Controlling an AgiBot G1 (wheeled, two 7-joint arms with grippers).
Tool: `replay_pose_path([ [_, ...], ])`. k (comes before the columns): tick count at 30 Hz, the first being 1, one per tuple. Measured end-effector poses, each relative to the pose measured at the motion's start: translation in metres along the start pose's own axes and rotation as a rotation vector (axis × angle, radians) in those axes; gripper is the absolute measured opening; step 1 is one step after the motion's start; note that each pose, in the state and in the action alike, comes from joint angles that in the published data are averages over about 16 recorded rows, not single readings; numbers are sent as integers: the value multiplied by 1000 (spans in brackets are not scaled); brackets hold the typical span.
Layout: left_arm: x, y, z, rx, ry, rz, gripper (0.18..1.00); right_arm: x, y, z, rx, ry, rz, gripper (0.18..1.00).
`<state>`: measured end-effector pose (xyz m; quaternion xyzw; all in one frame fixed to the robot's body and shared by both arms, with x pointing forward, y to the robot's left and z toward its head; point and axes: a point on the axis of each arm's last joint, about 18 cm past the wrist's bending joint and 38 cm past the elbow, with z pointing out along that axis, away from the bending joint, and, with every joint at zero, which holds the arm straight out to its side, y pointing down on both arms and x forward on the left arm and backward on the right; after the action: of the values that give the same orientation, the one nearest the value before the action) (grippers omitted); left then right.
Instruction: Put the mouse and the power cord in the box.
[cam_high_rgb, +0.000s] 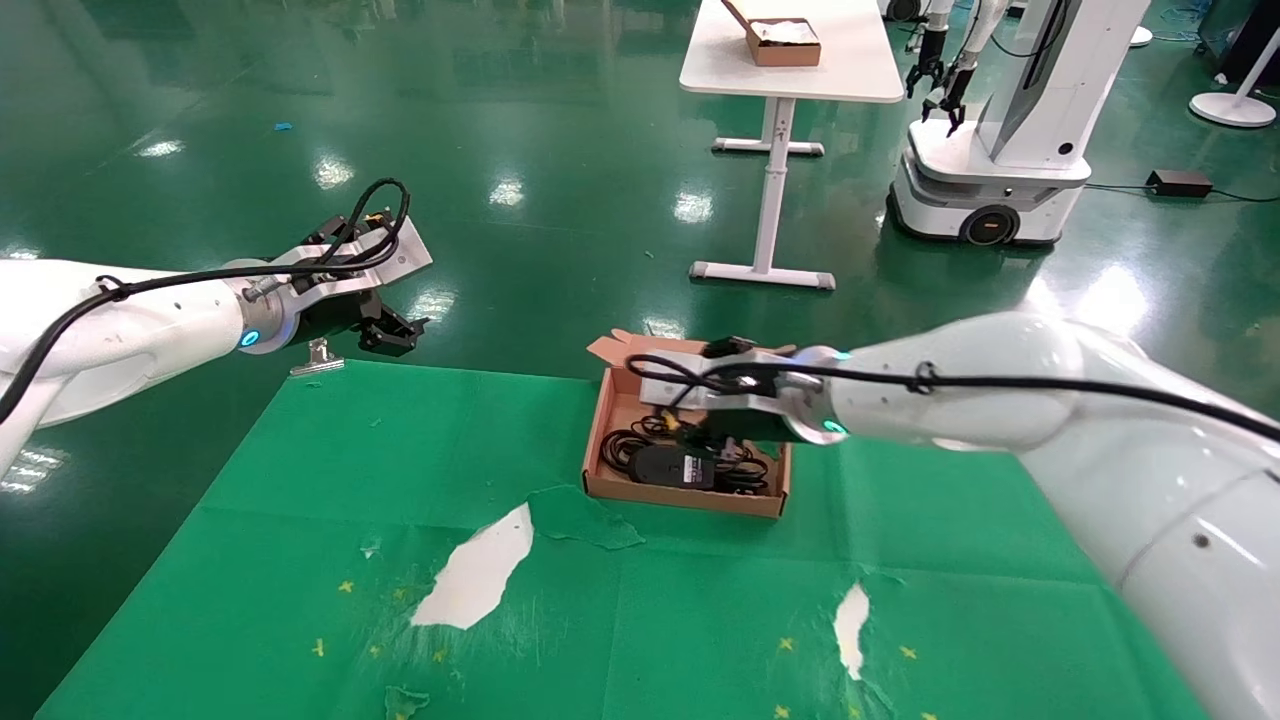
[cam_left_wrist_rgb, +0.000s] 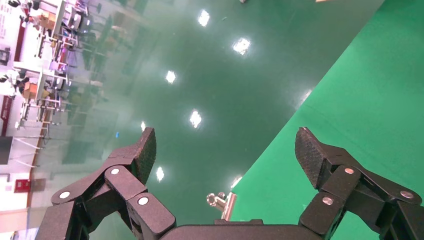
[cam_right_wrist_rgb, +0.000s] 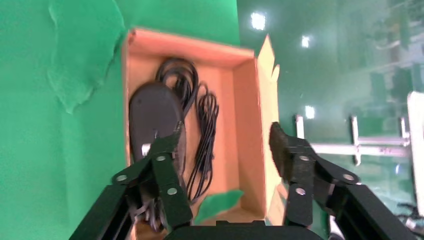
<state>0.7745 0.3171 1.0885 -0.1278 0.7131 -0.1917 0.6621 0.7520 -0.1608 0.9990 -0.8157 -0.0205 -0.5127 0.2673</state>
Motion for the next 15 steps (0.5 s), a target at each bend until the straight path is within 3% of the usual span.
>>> replay_pose_path([
  [15, 0, 0, 0, 0, 0, 0, 1000, -38, 26, -38, 215, -124, 275, 857],
])
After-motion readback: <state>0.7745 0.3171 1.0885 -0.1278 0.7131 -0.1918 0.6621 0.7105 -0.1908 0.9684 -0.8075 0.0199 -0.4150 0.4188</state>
